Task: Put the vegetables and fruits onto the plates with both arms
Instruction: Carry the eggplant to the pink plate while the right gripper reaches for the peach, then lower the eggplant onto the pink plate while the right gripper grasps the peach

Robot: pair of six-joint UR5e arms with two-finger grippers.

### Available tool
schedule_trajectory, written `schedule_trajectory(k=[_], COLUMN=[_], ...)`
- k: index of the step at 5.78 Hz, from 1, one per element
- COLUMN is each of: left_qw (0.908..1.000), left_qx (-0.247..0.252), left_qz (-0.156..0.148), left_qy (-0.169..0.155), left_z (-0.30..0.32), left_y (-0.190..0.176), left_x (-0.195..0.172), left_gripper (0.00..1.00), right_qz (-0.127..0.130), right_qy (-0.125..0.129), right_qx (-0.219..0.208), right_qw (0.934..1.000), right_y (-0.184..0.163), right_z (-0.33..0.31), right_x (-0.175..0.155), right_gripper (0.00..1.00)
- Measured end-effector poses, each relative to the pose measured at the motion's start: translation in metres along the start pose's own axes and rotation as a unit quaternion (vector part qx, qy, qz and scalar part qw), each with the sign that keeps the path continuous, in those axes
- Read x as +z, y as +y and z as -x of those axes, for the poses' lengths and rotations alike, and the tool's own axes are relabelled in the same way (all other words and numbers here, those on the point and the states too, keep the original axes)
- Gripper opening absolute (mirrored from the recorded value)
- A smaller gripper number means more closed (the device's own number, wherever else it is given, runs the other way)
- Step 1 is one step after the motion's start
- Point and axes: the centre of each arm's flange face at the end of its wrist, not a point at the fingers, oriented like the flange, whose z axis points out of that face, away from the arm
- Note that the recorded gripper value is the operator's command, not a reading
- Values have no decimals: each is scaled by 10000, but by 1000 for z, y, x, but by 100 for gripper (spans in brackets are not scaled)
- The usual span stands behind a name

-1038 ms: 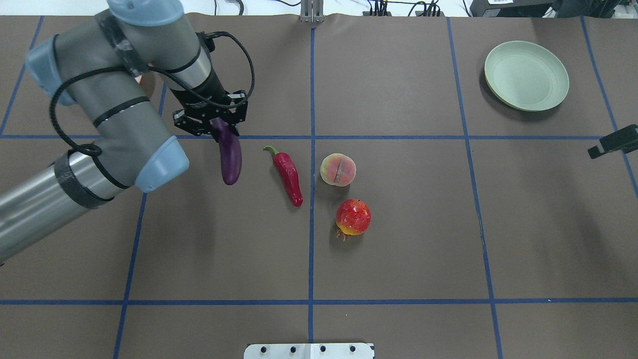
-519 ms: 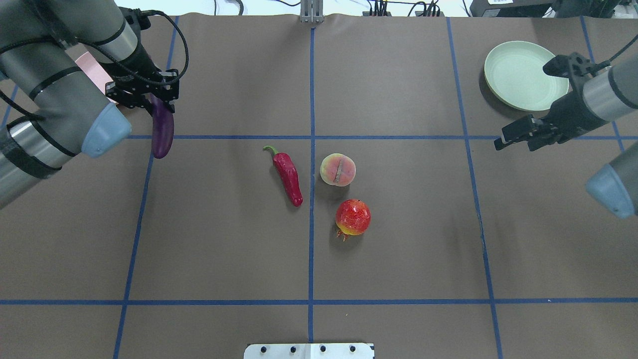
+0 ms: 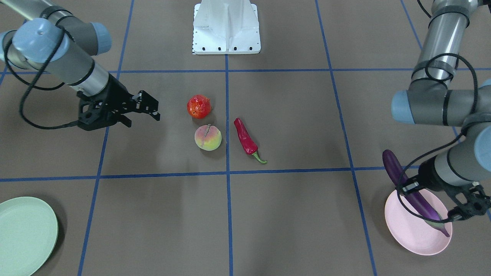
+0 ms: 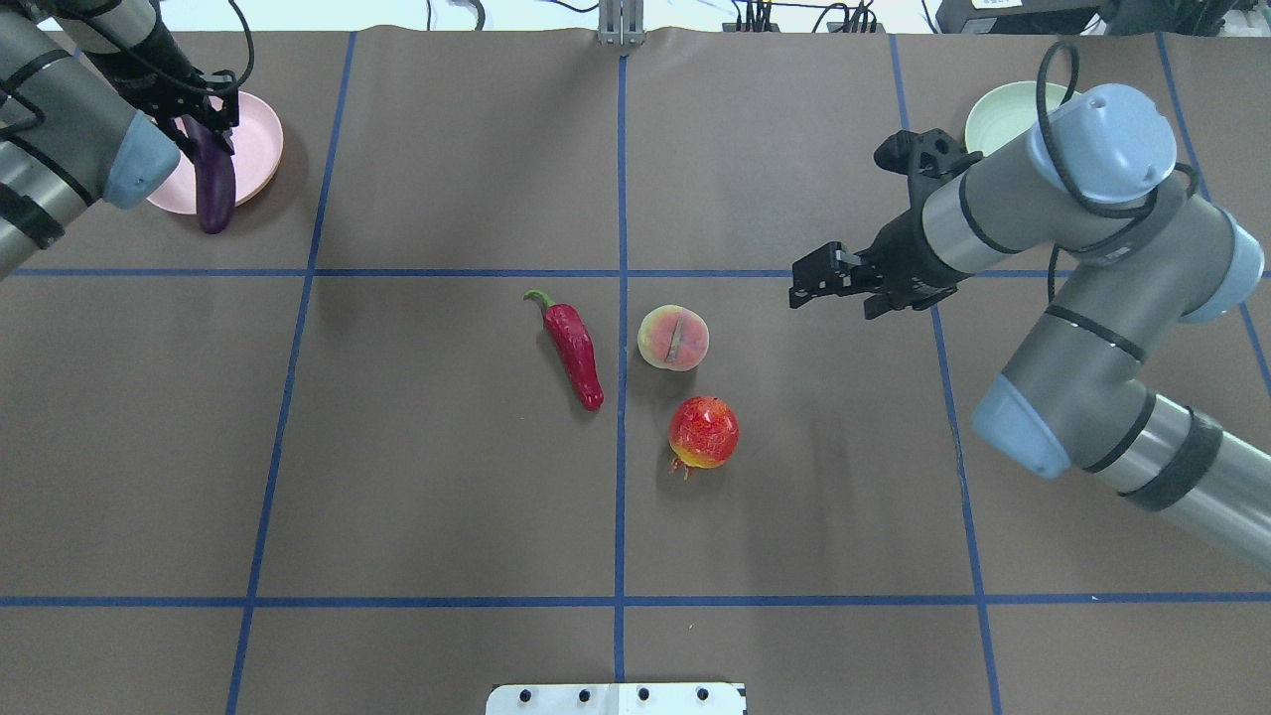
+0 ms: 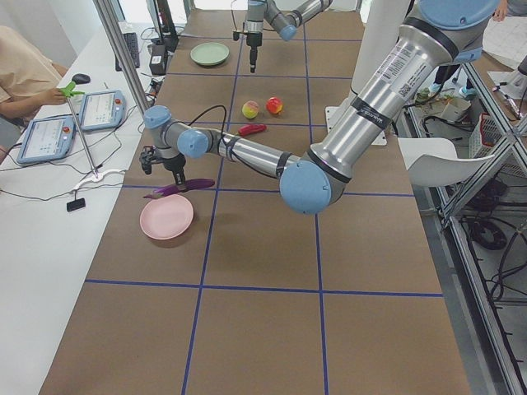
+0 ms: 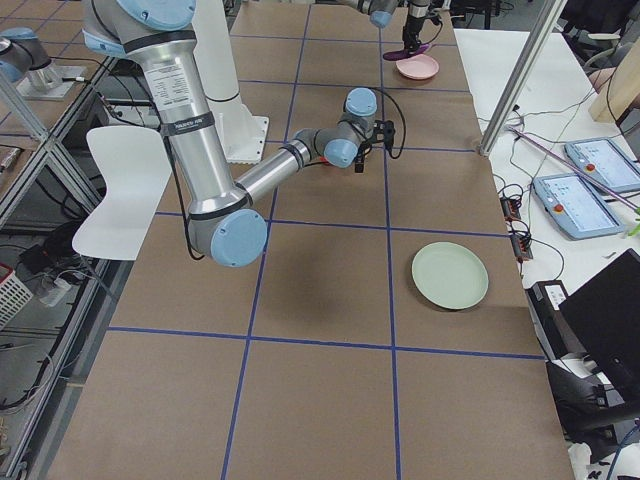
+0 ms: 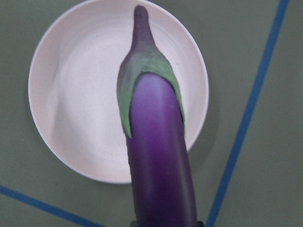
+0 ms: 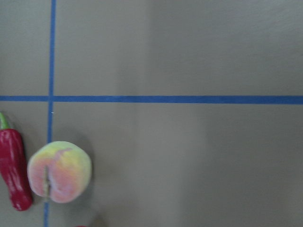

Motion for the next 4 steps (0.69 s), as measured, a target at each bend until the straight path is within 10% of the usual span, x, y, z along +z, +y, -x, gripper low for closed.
schedule_trajectory(k=[4], left_qw=[9962], left_qx=[-741], left_qz=[-449], left_qy=[-47], left_z=[17], left_y=[-58], left_x=[39], left_gripper=[14], right_qz=[-346], right_qy=[86], right_qx=[505], right_qw=[9981], right_y=[8], right_z=[79], right_x=[60], right_gripper=[100])
